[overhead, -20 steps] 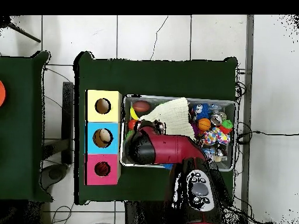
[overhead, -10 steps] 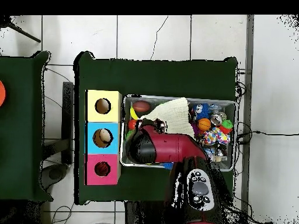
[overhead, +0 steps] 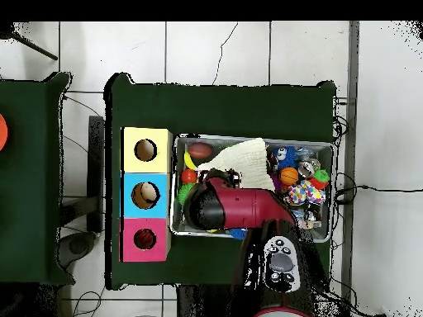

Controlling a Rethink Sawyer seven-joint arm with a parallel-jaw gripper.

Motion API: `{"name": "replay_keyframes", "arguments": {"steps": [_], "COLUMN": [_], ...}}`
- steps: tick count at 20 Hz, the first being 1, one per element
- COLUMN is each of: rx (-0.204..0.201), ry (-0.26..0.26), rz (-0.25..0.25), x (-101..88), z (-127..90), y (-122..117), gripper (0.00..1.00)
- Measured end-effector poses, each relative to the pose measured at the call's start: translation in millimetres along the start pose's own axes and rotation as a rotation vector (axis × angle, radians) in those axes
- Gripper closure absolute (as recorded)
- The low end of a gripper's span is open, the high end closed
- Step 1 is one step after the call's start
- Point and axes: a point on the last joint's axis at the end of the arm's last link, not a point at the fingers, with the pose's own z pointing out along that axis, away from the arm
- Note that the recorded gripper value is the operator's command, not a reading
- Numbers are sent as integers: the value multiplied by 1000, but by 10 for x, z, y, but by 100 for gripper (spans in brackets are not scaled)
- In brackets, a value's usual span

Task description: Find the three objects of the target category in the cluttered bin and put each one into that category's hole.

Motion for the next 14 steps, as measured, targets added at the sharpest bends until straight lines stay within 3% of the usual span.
{"name": "replay_keyframes", "arguments": {"steps": [14], "rx": [13], "ry": [53], "rz": [-2], "x": [272], "z": [304], "y": [-48], "gripper": [0]}}
